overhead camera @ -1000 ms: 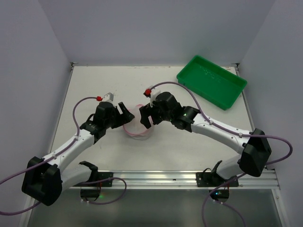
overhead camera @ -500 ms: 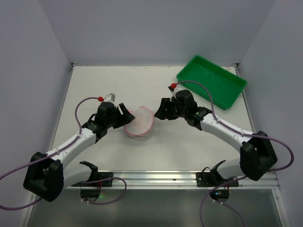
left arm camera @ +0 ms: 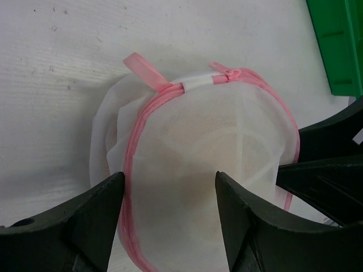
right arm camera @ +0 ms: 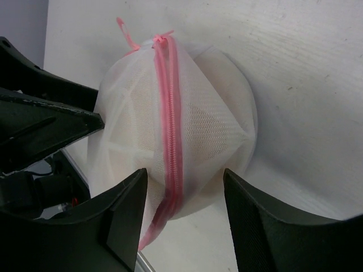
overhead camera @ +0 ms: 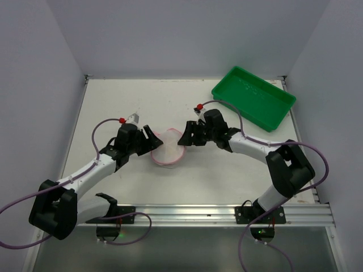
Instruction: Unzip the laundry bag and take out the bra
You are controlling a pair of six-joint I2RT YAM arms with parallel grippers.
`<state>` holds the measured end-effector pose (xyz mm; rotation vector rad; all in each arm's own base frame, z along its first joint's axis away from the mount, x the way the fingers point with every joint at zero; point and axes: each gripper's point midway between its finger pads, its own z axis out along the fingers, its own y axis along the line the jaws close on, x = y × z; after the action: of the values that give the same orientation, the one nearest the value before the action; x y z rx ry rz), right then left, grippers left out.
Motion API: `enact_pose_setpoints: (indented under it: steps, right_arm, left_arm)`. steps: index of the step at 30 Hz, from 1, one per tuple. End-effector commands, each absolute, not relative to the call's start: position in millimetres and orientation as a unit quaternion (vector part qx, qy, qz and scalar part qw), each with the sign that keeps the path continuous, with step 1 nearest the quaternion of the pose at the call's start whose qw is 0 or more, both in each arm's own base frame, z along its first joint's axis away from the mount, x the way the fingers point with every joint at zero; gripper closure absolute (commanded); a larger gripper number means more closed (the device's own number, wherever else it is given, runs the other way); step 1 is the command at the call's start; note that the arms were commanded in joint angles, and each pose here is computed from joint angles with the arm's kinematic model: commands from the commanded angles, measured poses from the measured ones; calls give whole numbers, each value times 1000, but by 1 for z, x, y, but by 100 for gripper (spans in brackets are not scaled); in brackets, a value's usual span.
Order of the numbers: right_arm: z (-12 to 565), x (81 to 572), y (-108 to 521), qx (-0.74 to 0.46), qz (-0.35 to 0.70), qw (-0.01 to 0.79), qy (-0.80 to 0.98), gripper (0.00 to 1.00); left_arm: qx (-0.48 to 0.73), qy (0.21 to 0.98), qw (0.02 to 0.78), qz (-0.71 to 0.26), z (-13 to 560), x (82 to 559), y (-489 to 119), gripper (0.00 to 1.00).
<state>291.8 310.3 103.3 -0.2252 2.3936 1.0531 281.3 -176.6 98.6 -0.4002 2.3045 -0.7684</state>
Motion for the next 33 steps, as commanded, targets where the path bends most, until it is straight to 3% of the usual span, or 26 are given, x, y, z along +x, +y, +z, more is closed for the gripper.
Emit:
enact_pose_setpoints:
  steps: [1, 6, 12, 21, 33]
  right_arm:
    - [118, 295, 327, -97, 434, 257, 858, 42]
    - [134, 291, 336, -104, 461, 246, 846, 43]
    - [173, 285, 340, -105, 486, 244, 833, 34]
    - [171, 285, 341, -100, 488, 238, 833, 33]
    - [172, 308, 305, -46, 426, 292, 855, 27]
  left_arm:
    - [-153, 877, 320, -325, 99, 280, -187, 32]
    - [-152, 878, 320, -322, 97, 280, -185, 32]
    - [-154, 878, 317, -323, 96, 279, -186, 32]
    - [-76, 865, 384, -315, 146, 292, -186, 9]
    - [17, 854, 444, -271, 190, 276, -219, 5]
